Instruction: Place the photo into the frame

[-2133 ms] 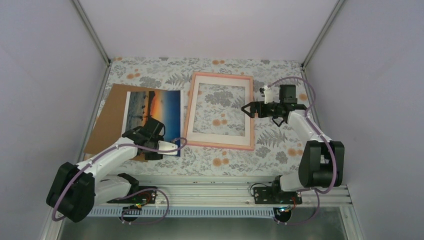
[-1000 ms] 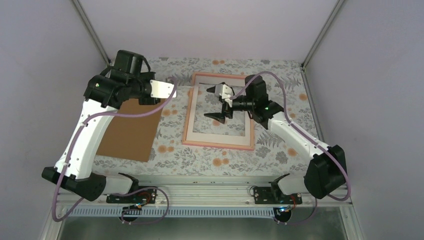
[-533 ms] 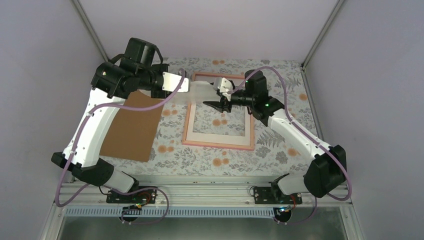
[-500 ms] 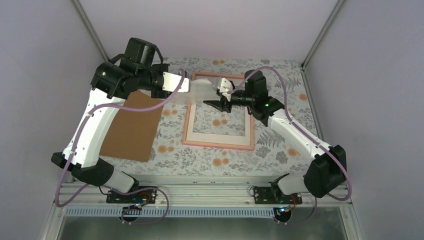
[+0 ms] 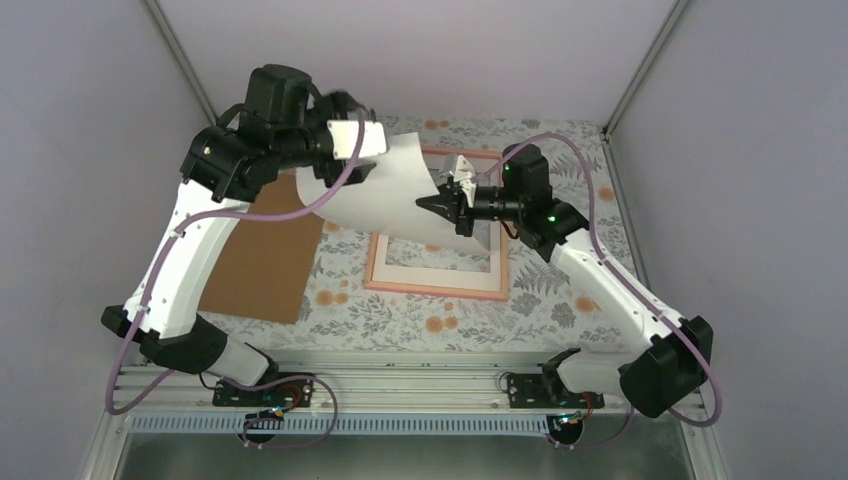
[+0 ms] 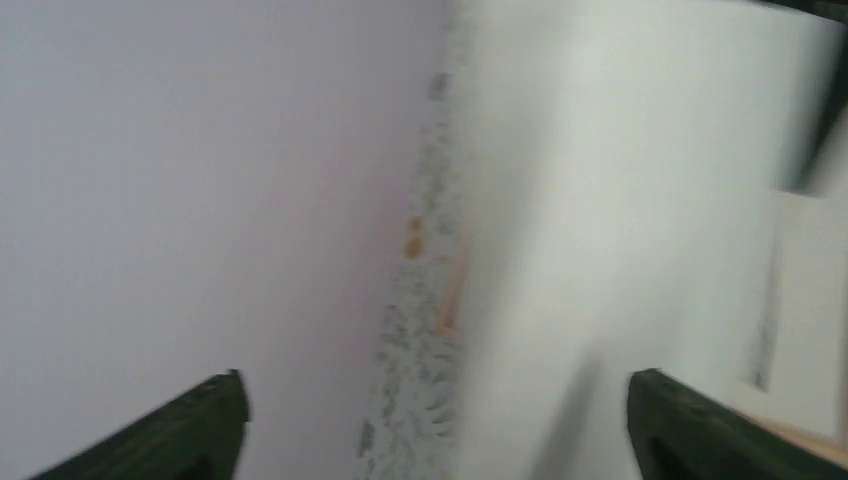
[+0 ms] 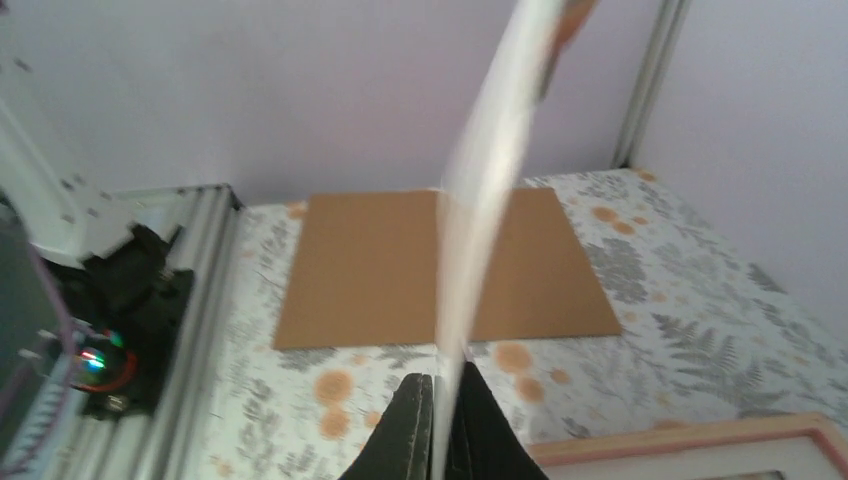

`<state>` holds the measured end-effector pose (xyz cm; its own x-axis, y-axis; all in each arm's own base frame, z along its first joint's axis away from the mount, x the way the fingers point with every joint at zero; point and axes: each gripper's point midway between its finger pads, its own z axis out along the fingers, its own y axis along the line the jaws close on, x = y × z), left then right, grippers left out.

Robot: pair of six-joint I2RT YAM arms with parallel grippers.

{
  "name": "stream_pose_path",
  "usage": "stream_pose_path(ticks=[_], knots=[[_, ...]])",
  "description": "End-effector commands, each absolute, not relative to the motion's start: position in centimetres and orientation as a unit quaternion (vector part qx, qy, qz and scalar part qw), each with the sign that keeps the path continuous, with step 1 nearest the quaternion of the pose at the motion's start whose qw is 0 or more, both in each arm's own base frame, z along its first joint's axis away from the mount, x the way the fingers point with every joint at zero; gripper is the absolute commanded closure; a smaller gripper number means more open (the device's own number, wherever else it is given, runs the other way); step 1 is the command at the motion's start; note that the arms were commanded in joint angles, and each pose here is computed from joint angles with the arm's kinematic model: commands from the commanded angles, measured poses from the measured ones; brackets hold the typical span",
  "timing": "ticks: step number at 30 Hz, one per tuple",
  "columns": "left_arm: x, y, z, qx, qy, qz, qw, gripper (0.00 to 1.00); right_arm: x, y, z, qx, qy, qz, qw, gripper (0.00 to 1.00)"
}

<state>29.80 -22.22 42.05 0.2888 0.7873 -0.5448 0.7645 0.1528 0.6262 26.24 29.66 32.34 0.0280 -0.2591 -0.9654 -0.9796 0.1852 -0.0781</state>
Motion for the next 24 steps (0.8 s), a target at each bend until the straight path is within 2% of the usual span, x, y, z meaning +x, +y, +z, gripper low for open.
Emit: stream_pose_path(ticks=[1,4,6,12,14,15,17,21,24], knots=[[33.5,-20.0,51.7,0.462,0.625,0.048,0.627,0.00,22.7,29.5,35.0,-0.487,0.596,0.460,0.442,0.96],[35.6,-17.8,55.0,0.343,0.654,0.046,0.673,0.00,23.2,28.7,34.1,-0.441,0.626,0.505,0.399,0.96],[37.2,-16.4,55.4,0.280,0.679,0.044,0.677,0.00,24.6,27.6,33.5,-0.398,0.645,0.535,0.373,0.96],[41.0,-15.5,51.1,0.251,0.730,0.015,0.636,0.00,32.4,22.4,30.9,-0.235,0.702,0.586,0.329,0.96],[41.2,-16.0,47.4,0.287,0.752,-0.019,0.593,0.00,34.0,21.2,29.5,-0.224,0.709,0.580,0.331,0.96],[40.3,-16.8,45.0,0.347,0.750,-0.055,0.560,0.00,34.2,20.9,28.8,-0.239,0.712,0.570,0.334,0.96],[35.8,-18.8,38.7,0.483,0.727,-0.129,0.470,0.00,33.8,20.7,27.4,-0.281,0.716,0.538,0.345,0.96],[28.2,-17.6,26.2,0.609,0.706,-0.122,0.340,0.00,33.1,19.2,24.5,-0.295,0.740,0.492,0.351,0.94],[25.8,-16.6,19.0,0.629,0.726,-0.113,0.254,0.00,33.3,18.2,22.8,-0.284,0.762,0.471,0.341,0.84]])
